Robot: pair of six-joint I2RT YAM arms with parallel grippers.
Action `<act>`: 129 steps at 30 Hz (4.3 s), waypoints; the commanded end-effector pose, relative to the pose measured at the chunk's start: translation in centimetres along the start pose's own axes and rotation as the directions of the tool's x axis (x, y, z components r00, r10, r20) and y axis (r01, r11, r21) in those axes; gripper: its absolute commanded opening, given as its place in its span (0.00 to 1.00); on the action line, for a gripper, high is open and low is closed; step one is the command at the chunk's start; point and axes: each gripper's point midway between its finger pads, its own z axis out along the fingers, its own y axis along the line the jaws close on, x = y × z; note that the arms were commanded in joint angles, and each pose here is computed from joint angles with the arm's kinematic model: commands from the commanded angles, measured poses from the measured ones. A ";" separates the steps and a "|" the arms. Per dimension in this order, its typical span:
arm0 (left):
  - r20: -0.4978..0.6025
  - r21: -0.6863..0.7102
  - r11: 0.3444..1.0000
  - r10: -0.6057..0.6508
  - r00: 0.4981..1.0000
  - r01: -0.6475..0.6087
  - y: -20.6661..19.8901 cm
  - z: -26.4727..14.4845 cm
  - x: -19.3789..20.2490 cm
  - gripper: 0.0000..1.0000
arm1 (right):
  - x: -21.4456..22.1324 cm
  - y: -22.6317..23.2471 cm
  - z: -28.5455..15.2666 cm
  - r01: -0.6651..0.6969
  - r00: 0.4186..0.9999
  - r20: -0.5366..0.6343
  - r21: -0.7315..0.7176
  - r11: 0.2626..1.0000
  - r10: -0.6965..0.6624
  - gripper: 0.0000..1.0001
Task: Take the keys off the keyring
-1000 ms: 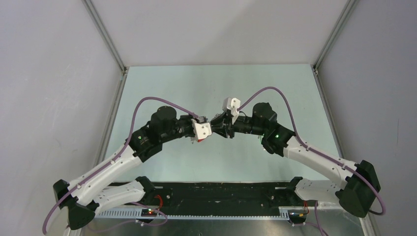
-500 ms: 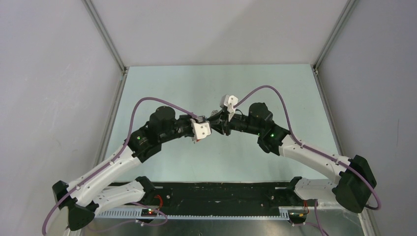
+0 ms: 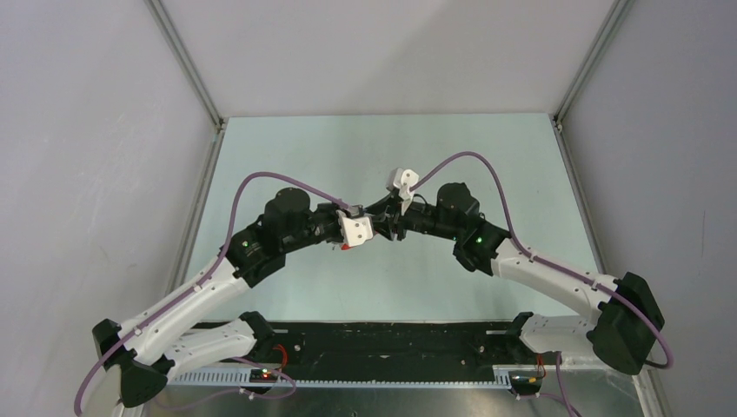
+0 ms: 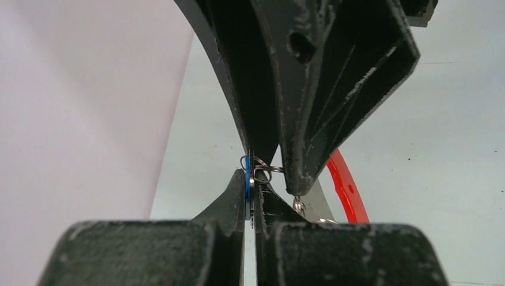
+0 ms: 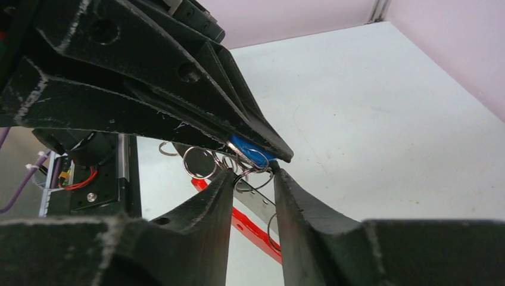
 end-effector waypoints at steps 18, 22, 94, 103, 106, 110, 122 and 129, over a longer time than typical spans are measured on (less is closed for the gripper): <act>0.061 -0.065 0.998 0.012 0.998 -0.008 1.8 -0.6 -1.9 0.00 | -0.9 -0.7 -1.5 0.046 0.999 -0.010 0.058 0.997 -0.045 0.00; 0.057 -0.065 0.998 0.010 0.998 -0.006 1.8 -0.5 -1.8 0.00 | -2.0 0.4 -2.0 0.047 0.999 0.020 0.001 0.999 -0.047 0.00; 0.071 -0.087 0.996 0.017 0.997 -0.011 2.2 -1.2 -2.3 0.00 | -0.6 5.0 -2.0 -0.372 0.926 -0.077 -0.363 0.854 0.370 0.00; 0.069 -0.093 0.996 0.021 0.997 -0.015 2.3 -1.3 -2.2 0.00 | 0.9 5.7 -1.6 -0.421 0.906 -0.129 -0.369 0.828 0.403 0.00; 0.069 -0.095 0.995 0.025 0.997 -0.019 2.4 -1.4 -2.2 0.00 | 1.3 5.8 -1.5 -0.443 0.896 -0.148 -0.373 0.815 0.420 0.00; 0.066 -0.098 0.995 0.027 0.997 -0.021 2.4 -1.4 -2.2 0.00 | 1.6 6.0 -1.3 -0.463 0.885 -0.165 -0.381 0.800 0.435 0.00; 0.061 -0.139 0.990 0.024 0.998 -0.015 3.2 -1.6 -2.1 0.00 | 3.1 6.4 -0.8 -0.515 0.857 -0.220 -0.385 0.766 0.466 0.00; 0.087 -0.177 0.984 0.026 0.996 -0.010 3.9 -2.2 -2.4 0.00 | 3.6 6.4 -0.6 -0.531 0.847 -0.236 -0.380 0.757 0.476 0.00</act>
